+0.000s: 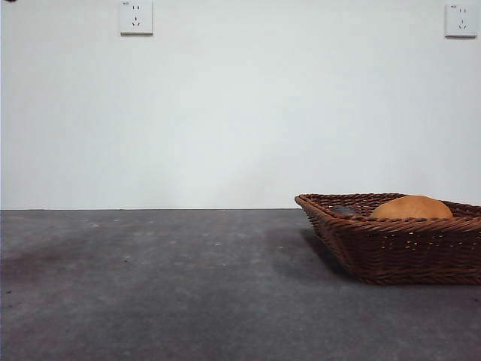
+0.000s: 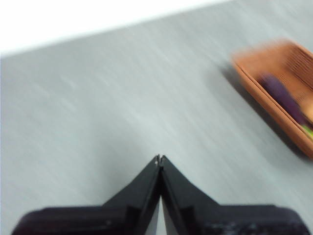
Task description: Help me put the vegetables on the table into the basket
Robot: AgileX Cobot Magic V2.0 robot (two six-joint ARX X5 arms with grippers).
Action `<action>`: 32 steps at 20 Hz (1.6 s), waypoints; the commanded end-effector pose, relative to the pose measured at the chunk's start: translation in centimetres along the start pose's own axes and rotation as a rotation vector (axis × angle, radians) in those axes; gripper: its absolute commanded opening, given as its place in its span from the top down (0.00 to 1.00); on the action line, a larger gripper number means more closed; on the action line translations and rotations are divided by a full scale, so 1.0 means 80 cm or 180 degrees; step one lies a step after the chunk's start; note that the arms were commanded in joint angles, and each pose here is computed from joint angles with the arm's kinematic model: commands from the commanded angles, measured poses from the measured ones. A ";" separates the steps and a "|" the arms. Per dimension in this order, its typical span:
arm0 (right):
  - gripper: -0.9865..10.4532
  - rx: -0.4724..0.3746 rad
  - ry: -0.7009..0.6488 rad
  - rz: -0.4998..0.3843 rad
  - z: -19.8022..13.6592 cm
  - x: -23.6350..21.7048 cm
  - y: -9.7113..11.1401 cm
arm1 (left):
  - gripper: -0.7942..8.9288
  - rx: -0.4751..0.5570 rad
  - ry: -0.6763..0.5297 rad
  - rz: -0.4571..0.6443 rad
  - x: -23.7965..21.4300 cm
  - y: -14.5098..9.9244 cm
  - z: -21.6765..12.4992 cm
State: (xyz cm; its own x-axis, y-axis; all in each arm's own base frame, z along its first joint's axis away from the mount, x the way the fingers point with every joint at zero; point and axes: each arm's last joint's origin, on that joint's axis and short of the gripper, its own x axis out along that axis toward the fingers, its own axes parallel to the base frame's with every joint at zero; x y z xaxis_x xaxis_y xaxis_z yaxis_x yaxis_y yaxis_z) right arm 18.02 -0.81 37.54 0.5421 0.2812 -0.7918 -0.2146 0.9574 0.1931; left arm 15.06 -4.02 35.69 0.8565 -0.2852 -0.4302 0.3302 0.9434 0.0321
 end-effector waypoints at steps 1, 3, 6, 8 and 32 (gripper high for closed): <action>0.91 -0.0053 -0.0078 -0.0014 0.007 0.005 -0.003 | 0.92 0.0278 -0.0453 0.0362 -0.017 0.014 0.013; 0.91 -0.0082 -0.0159 -0.0030 0.013 0.007 -0.004 | 0.92 0.0349 -0.0788 0.0567 -0.038 0.025 0.015; 0.91 -0.0131 -0.0296 -0.0060 0.020 0.009 -0.006 | 0.92 0.0384 -0.1234 0.0956 -0.067 0.033 -0.004; 0.91 -0.0161 -0.0381 -0.0074 0.023 0.009 -0.007 | 0.92 0.0425 -0.1403 0.1311 -0.071 0.036 -0.031; 0.91 -0.0189 -0.0459 -0.0096 0.027 0.009 -0.008 | 0.92 -0.0879 -0.0953 0.0930 0.037 0.021 -0.270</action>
State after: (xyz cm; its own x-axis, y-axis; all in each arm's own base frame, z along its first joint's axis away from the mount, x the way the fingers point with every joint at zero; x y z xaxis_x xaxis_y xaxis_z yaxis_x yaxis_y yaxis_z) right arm 20.18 -1.04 38.08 0.6565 0.2663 -0.7058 -0.2380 0.9609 0.1411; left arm 9.55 0.41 15.21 0.9864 -0.0001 -0.1643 -0.0176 0.9942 -0.1063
